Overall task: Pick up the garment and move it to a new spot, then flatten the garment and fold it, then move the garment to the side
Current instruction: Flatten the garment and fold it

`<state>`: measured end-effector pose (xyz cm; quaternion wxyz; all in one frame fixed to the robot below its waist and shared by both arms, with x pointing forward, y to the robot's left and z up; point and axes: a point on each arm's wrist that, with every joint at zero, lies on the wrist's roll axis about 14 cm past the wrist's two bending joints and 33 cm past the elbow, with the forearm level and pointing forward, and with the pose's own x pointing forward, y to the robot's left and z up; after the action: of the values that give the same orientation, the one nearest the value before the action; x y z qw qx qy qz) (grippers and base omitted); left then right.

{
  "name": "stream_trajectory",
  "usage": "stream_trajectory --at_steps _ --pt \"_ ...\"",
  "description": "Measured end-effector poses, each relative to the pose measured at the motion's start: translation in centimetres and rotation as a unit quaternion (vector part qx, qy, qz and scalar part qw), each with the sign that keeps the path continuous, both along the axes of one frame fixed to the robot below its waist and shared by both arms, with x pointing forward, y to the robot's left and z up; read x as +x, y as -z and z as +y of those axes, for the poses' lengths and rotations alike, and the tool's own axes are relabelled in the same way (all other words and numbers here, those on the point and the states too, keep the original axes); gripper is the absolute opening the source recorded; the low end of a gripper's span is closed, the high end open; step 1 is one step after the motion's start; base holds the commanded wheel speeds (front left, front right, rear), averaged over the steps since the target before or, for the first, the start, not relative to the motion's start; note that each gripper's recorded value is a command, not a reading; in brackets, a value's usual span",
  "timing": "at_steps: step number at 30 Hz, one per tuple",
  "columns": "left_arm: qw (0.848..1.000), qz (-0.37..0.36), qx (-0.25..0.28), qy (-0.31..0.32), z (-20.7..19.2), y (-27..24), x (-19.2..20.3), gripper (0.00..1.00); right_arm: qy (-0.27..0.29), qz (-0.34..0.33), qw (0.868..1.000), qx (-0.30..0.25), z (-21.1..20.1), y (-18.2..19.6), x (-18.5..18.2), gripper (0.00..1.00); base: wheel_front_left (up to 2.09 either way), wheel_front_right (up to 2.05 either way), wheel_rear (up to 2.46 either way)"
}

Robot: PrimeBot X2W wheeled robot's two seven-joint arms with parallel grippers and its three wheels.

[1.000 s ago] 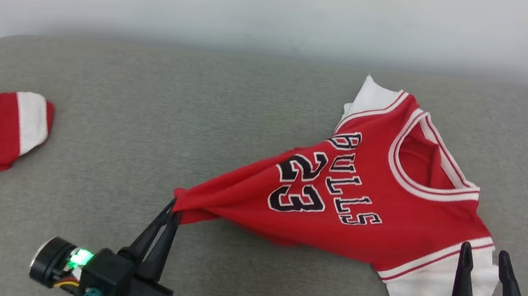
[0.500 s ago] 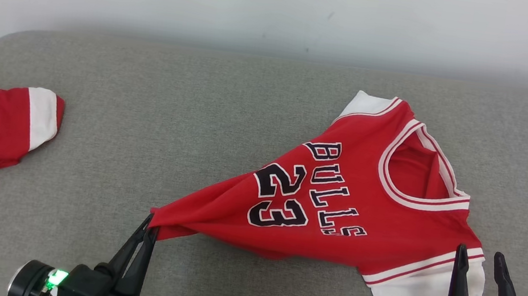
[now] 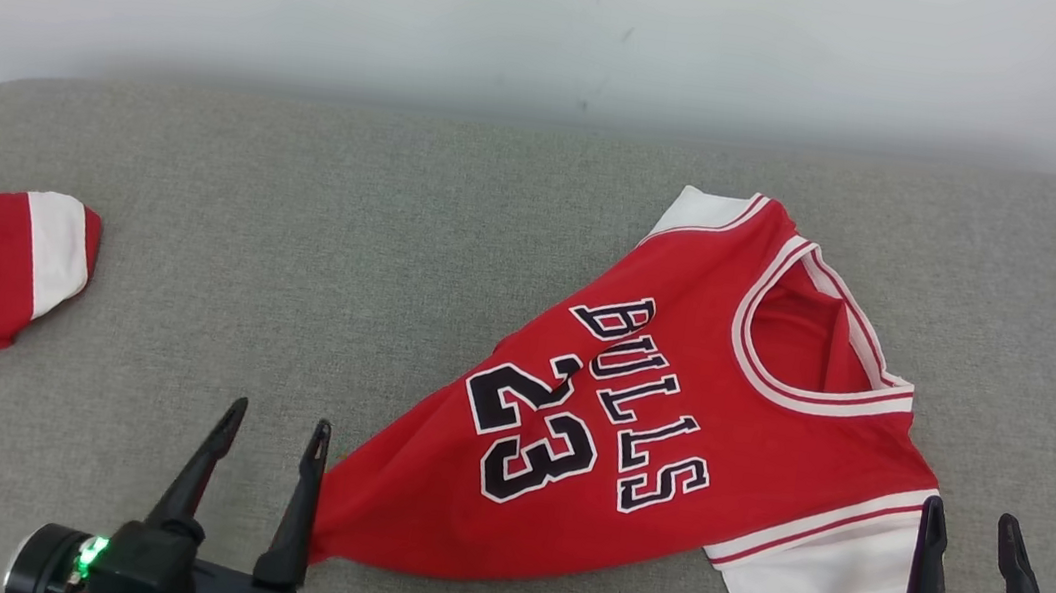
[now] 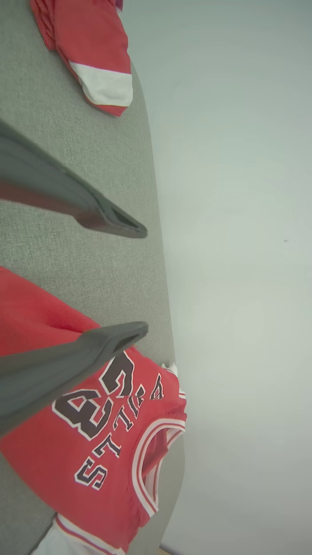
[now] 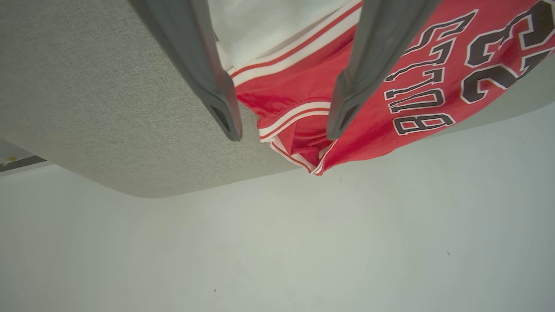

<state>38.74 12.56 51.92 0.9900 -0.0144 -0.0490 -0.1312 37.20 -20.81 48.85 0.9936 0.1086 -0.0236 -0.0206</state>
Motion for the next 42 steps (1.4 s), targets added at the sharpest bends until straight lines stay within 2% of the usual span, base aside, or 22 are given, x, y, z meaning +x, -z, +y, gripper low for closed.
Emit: stream_trajectory --at_steps 7,19,31,36,42 --pt "0.998 -0.02 -0.02 -0.055 2.9 -1.4 0.2 1.0 0.0 -0.005 1.0 -0.002 -0.1 -0.4 -0.4 1.0 0.0 0.0 0.0" --pt "0.991 -0.026 -0.029 -0.125 7.7 -1.5 -2.4 1.0 0.001 0.003 1.0 -0.007 -0.5 0.0 -2.1 1.0 0.0 0.0 0.0" --pt "0.99 -0.015 -0.035 -0.139 8.5 -0.6 -3.1 1.0 0.001 0.051 0.998 -0.029 -2.0 2.7 -3.1 1.0 0.0 0.0 0.0" --pt "0.99 -0.013 -0.032 -0.134 8.1 -0.4 -2.9 1.0 -0.017 0.074 0.996 -0.056 -2.6 3.4 -1.7 1.0 0.0 0.0 0.0" --pt "0.99 -0.013 -0.033 -0.133 8.1 -0.3 -2.8 1.0 -0.032 0.128 0.989 -0.066 -3.1 6.0 -0.7 1.0 0.0 0.0 0.0"
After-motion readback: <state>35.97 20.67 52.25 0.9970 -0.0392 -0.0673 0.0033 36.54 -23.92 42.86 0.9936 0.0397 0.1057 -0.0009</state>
